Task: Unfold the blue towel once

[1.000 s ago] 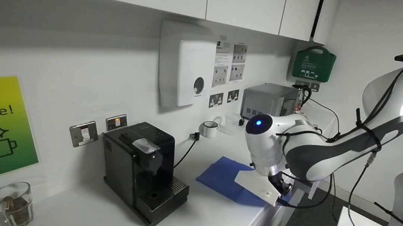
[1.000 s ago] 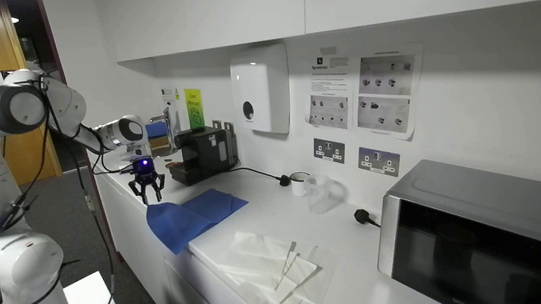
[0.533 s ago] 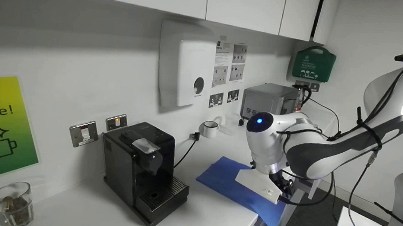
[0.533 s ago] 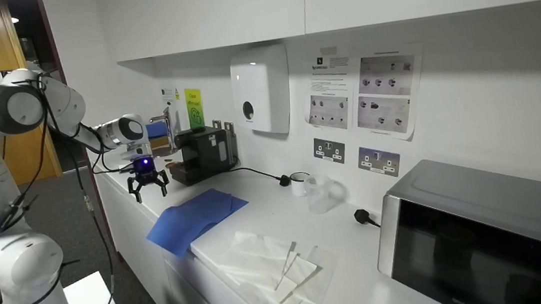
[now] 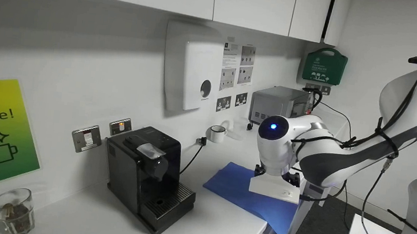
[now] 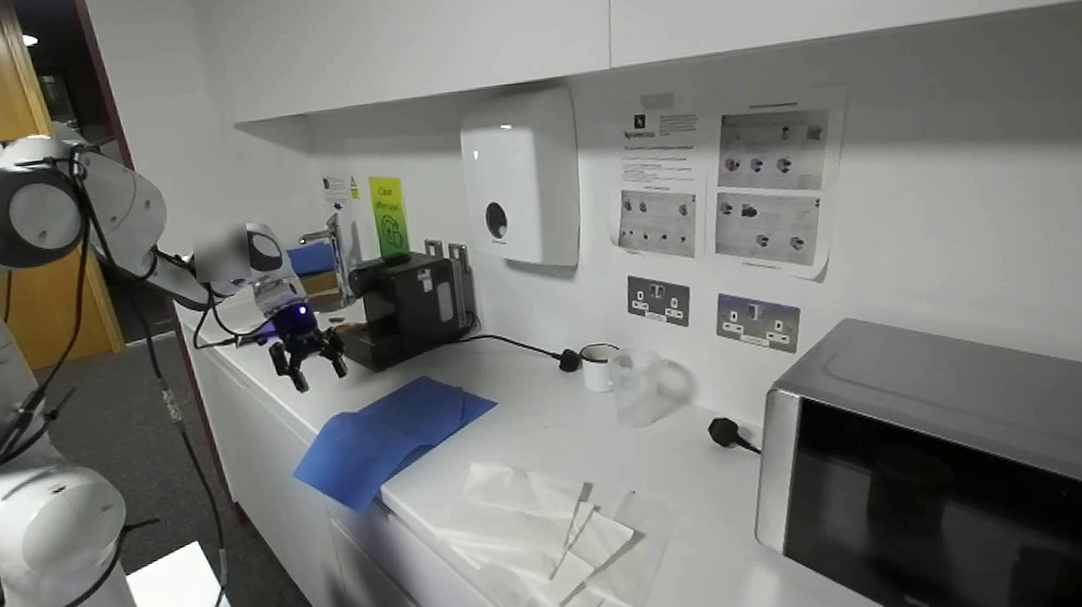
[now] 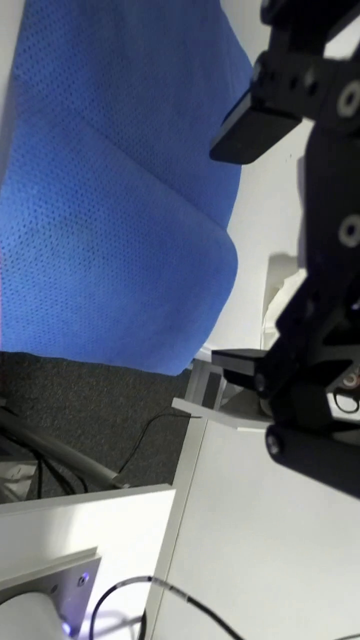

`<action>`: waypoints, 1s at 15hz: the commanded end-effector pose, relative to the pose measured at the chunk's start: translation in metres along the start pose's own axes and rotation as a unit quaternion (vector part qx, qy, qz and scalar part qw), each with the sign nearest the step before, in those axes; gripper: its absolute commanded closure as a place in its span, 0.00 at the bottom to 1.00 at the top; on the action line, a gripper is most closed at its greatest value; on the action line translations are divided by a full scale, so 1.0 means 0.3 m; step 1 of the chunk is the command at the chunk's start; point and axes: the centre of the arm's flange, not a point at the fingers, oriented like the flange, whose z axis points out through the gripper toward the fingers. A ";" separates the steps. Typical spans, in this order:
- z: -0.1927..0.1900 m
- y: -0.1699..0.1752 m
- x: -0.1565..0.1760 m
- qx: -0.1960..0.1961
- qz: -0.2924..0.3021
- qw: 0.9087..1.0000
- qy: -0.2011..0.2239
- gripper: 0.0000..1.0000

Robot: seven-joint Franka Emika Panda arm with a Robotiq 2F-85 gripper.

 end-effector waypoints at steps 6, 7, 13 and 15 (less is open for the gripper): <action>-0.006 -0.032 0.092 0.081 -0.218 0.972 -0.010 0.00; 0.000 -0.040 0.103 0.088 -0.244 0.966 -0.011 0.00; 0.023 -0.103 0.181 0.127 -0.395 0.910 -0.010 0.00; 0.031 -0.124 0.204 0.138 -0.445 0.885 -0.006 0.00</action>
